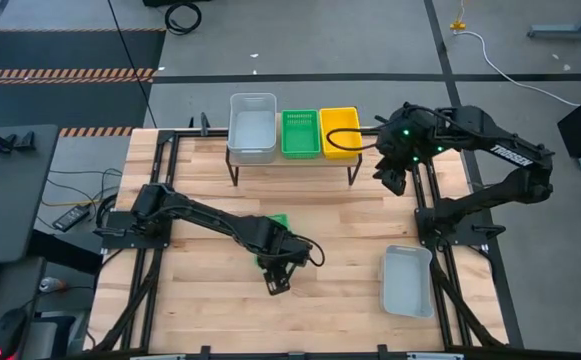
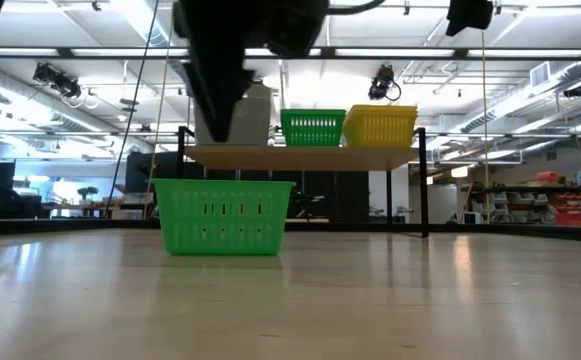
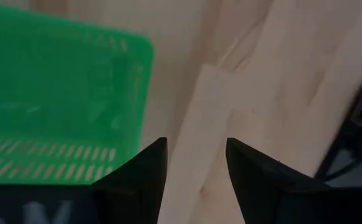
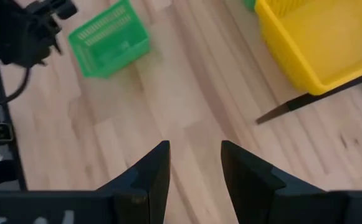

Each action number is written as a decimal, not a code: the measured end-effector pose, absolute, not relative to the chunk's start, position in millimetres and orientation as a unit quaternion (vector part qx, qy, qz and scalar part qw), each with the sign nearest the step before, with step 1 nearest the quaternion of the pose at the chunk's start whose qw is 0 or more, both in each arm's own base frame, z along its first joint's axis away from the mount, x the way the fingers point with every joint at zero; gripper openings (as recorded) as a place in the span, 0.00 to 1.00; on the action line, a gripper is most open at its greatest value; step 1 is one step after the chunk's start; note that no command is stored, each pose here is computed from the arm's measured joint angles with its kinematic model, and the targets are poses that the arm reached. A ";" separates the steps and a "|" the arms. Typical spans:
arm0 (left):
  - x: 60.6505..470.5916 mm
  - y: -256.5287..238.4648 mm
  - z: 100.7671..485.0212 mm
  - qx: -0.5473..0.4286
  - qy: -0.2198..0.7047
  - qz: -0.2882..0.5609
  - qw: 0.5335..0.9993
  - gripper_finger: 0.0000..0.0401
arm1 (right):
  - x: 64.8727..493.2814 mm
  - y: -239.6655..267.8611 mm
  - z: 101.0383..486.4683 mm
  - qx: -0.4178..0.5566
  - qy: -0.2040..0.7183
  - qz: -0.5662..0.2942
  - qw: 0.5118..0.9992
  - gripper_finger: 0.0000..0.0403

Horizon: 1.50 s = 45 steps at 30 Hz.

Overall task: Stack baskets on shelf by color
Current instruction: Stack the green bin on top of the green bin on the shelf

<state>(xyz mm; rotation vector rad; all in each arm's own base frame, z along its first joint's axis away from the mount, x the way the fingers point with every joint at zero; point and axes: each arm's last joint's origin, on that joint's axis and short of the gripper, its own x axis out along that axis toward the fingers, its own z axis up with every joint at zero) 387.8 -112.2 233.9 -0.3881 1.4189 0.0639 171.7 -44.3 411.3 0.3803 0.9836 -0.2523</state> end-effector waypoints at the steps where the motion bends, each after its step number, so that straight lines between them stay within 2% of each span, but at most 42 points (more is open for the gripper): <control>1: 387.4 -112.1 231.0 -0.169 0.653 0.032 0.738 0.44 | 171.3 -42.6 411.5 0.183 0.468 -0.118 0.856 0.37; 7: 392.3 -111.6 214.1 -0.120 0.661 0.051 0.739 0.47 | 170.3 -36.0 412.0 0.194 0.470 -0.114 0.854 0.37; 16: 399.7 -113.7 160.5 -0.085 0.717 0.077 0.688 0.47 | 170.9 -27.1 411.7 0.187 0.478 -0.094 0.853 0.37; 20: 401.2 -115.8 153.1 -0.087 0.720 0.076 0.684 0.38 | 171.4 -24.3 411.7 0.183 0.479 -0.088 0.854 0.37; 24: 403.2 -116.2 157.0 -0.089 0.713 0.068 0.693 0.16 | 171.5 -22.9 411.7 0.181 0.480 -0.085 0.854 0.37; 25: 405.1 -116.2 160.1 -0.092 0.707 0.062 0.698 0.09 | 171.5 -22.9 411.7 0.180 0.480 -0.085 0.854 0.37; 27: 408.5 -115.3 169.8 -0.098 0.696 0.054 0.709 0.03 | 171.5 -22.9 411.7 0.182 0.480 -0.086 0.854 0.37; 31: 416.4 -113.1 195.2 -0.083 0.683 0.048 0.724 0.01 | 170.3 -22.3 412.4 0.206 0.477 -0.089 0.850 0.37; 35: 423.9 -105.5 241.9 -0.036 0.654 0.062 0.753 0.01 | 166.6 -21.4 414.1 0.210 0.472 -0.088 0.852 0.37; 45: 423.8 -58.4 336.7 0.019 0.546 0.150 0.824 0.00 | 155.6 -20.0 419.0 0.187 0.460 -0.077 0.865 0.37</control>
